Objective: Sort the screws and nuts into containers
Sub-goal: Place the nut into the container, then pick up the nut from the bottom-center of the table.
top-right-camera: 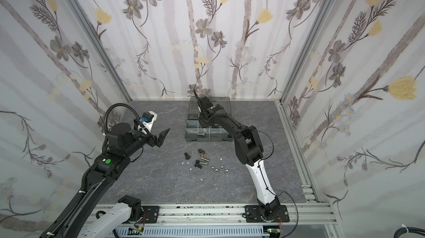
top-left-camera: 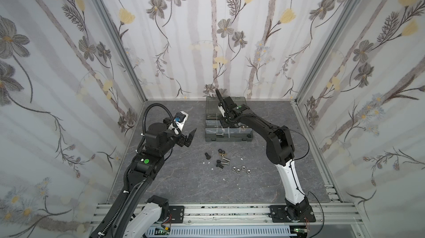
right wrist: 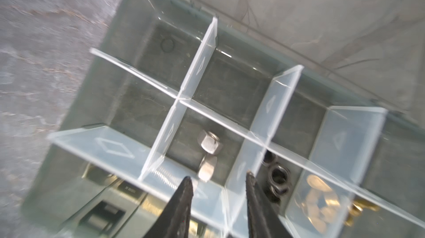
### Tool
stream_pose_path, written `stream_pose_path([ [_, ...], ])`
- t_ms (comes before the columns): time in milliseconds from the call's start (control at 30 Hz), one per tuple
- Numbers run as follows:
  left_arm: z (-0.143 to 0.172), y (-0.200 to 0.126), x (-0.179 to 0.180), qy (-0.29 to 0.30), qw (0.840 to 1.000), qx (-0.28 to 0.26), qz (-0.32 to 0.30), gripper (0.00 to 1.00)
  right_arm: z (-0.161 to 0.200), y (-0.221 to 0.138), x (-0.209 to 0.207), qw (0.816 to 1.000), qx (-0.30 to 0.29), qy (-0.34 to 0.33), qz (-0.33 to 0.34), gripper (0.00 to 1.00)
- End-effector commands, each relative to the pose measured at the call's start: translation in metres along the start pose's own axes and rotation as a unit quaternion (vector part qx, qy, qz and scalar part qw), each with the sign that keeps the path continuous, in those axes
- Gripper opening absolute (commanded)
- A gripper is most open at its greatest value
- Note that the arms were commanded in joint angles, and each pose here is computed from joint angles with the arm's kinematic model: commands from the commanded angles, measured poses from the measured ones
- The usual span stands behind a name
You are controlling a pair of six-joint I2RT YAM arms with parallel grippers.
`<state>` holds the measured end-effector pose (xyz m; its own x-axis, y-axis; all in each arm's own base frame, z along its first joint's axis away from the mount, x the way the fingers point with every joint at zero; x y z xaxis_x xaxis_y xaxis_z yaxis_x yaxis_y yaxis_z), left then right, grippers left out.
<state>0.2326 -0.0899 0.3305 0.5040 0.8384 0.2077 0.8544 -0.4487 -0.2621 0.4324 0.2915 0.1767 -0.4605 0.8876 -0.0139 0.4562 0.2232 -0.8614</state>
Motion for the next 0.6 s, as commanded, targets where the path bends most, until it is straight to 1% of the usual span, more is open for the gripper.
stream_pose_path([
  [0, -0.008, -0.003, 0.002, 0.010, 1.000, -0.018, -0.004, 1.00, 0.008, -0.031, -0.007, 1.000, -0.002, -0.005, 0.020, 0.40],
  [100, -0.008, -0.003, 0.001, 0.009, 1.000, -0.019, -0.003, 1.00, 0.032, -0.064, -0.014, 0.999, -0.001, 0.011, 0.036, 0.42],
  [200, -0.009, -0.004, 0.001, 0.009, 1.000, -0.021, -0.001, 1.00, 0.071, -0.089, -0.019, 0.999, 0.006, 0.046, 0.027, 0.44],
  [267, -0.008, -0.003, 0.001, 0.008, 1.000, -0.021, 0.000, 1.00, 0.104, -0.094, -0.017, 0.997, 0.015, 0.070, -0.002, 0.45],
  [333, -0.007, -0.002, 0.001, 0.007, 1.000, -0.020, -0.001, 1.00, 0.137, -0.095, -0.013, 0.995, 0.038, 0.089, -0.035, 0.45],
  [400, -0.005, -0.002, 0.001, 0.007, 1.000, -0.015, -0.004, 1.00, 0.168, -0.098, -0.007, 0.992, 0.060, 0.097, -0.048, 0.45],
  [467, -0.006, -0.001, 0.001, 0.008, 1.000, -0.015, -0.005, 1.00, 0.191, -0.098, -0.002, 0.990, 0.079, 0.106, -0.049, 0.47],
  [567, -0.006, -0.002, 0.001, 0.007, 1.000, -0.017, -0.002, 1.00, 0.214, -0.099, 0.000, 0.987, 0.094, 0.122, -0.052, 0.48],
])
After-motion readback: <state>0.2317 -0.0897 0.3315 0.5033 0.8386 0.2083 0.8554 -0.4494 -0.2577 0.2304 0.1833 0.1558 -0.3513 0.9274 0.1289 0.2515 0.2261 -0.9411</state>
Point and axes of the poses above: each gripper's point midway between its finger pads, its own y axis out along the fingers, its own x axis along the line the jaws close on, z = x × y, the point moved 8 cm from there along -y, back along the fingers
